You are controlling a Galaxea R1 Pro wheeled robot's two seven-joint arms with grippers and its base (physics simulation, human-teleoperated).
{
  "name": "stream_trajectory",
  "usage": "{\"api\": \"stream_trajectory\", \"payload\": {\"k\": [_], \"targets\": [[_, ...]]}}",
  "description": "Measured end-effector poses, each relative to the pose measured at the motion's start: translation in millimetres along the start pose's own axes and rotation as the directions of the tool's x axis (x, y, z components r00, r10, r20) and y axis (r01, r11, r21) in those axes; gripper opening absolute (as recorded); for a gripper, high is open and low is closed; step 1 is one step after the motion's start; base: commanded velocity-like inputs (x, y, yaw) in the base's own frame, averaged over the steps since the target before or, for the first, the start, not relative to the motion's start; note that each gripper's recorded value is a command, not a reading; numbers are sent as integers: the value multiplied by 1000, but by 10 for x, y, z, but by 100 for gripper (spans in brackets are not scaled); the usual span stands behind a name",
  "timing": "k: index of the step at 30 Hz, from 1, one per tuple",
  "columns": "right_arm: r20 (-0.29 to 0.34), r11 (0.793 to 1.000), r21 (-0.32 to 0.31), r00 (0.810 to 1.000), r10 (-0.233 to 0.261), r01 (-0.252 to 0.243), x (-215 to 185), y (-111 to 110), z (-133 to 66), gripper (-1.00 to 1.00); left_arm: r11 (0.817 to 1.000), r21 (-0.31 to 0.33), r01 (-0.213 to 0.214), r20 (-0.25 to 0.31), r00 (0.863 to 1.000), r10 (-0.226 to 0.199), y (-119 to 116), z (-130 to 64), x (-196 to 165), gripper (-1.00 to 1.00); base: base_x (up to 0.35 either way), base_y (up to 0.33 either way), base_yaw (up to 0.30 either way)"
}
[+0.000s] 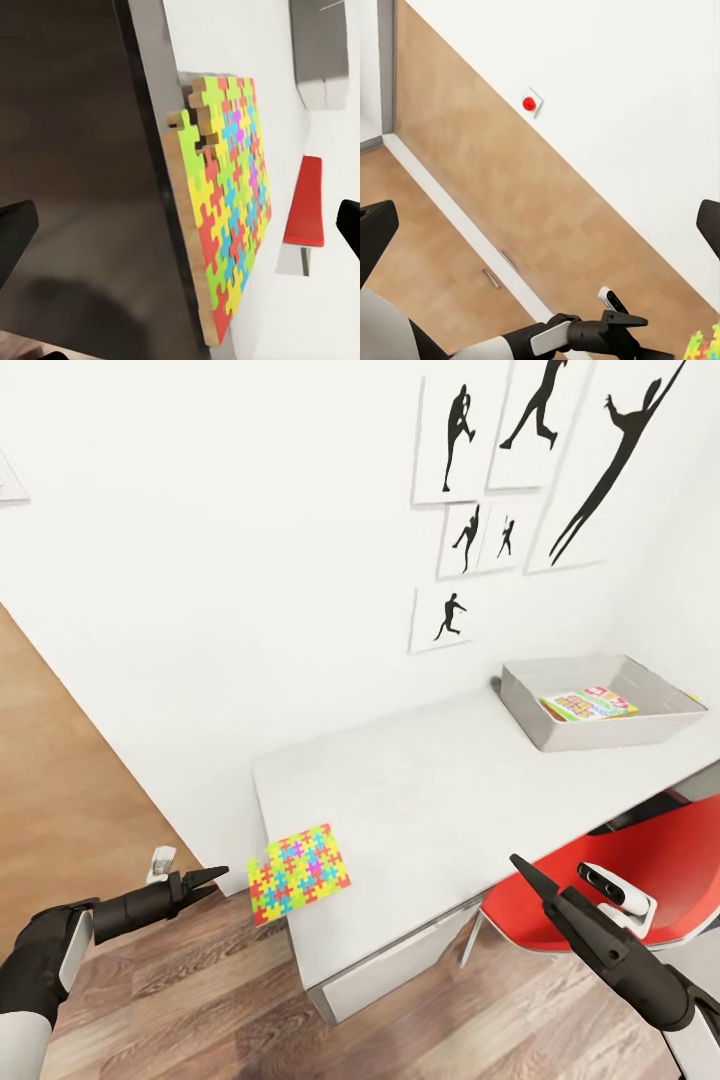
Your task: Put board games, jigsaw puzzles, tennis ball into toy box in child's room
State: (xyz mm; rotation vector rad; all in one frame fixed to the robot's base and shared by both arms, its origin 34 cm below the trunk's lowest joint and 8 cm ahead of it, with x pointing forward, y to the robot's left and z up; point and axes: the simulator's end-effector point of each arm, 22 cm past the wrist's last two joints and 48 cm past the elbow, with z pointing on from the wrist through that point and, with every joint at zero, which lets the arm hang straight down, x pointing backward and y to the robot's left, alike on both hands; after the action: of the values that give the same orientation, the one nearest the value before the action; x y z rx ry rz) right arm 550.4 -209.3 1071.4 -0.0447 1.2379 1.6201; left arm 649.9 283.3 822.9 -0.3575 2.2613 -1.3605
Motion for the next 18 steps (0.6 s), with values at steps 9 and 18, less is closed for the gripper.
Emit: {"api": "stream_trajectory", "payload": {"k": [9, 18], "targets": [[0, 1000, 1, 1000, 0, 0, 40, -70, -31, 100, 1000, 6, 0, 0, 1000, 0, 59, 56, 16, 100, 0, 0, 0], [-1, 1000, 1, 1000, 0, 0, 41, -70, -31, 100, 1000, 18, -1, 2, 1000, 1, 30, 72, 20, 100, 0, 0, 0]]}}
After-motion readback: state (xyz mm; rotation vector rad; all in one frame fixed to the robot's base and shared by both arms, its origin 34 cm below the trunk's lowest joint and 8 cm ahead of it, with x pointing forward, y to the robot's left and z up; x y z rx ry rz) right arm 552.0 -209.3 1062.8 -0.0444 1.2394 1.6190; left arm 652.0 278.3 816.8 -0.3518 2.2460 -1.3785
